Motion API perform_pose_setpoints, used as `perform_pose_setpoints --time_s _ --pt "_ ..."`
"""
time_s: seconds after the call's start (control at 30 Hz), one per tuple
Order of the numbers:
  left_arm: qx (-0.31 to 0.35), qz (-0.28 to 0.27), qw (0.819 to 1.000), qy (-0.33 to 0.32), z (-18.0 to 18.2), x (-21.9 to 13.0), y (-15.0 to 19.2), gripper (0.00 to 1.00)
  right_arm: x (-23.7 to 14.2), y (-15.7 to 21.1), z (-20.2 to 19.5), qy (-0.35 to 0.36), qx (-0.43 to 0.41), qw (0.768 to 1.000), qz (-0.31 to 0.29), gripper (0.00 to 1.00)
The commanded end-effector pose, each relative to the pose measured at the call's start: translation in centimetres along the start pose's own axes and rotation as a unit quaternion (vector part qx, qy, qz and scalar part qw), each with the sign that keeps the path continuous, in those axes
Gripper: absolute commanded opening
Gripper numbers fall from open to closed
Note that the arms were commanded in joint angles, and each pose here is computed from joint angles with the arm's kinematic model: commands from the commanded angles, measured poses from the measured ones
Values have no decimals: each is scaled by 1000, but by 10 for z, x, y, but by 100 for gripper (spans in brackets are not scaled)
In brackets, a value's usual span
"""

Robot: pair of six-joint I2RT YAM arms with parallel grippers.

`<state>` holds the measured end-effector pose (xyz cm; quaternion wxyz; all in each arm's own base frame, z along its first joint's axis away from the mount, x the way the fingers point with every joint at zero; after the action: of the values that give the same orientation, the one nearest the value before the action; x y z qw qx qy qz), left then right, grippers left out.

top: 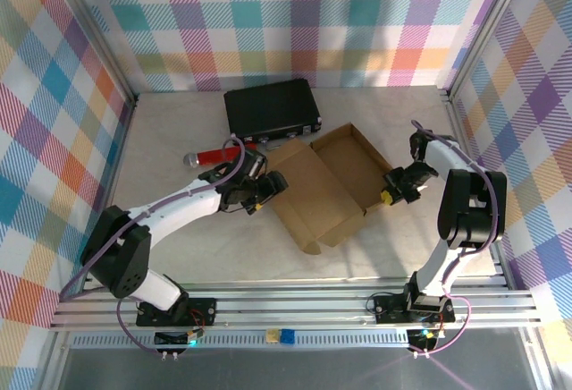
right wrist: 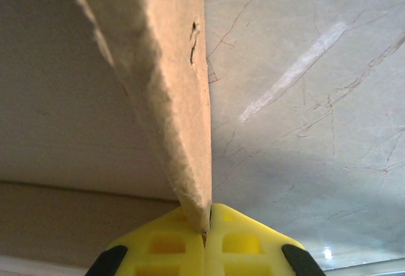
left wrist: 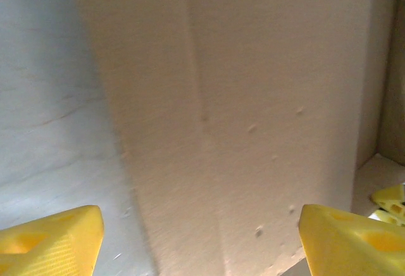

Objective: Fold the paper box

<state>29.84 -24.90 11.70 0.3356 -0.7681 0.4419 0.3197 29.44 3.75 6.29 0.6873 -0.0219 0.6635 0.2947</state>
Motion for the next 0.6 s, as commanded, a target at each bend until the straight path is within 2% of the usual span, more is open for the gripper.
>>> perform_pose_setpoints --time_s 0.0,0.1,0.27,0.37,0.5,0.57 --pt "11 -40 998 43 -17 8 -6 80 17 -6 -22 44 38 998 10 0" --pt "10 -48 998 47 -9 10 -1 80 16 -8 -21 41 41 998 14 0" --pt "15 -63 998 -7 16 -6 1 81 18 -9 -18 34 45 998 23 0" --pt "-6 -77 996 39 15 0 3 82 18 -9 -16 30 46 998 28 0" --pt "-7 -79 989 123 -13 20 0 77 17 -9 -16 32 45 998 29 0" --pt "-5 -87 986 141 -21 27 -5 74 17 -8 -15 32 46 998 29 0"
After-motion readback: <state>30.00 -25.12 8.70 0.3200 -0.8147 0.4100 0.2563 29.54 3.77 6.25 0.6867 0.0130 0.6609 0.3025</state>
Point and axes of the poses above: each hand's point on the last joint's axis, 136 mm out from that joint toward the fingers, its own x axis out along the fingers, its own z axis along the line the jaws close on, y = z × x, the point moved 1 cm from there along -x, back along the fingers, and after that the axes turned 6 degrees about x, right-handed, at the moved point
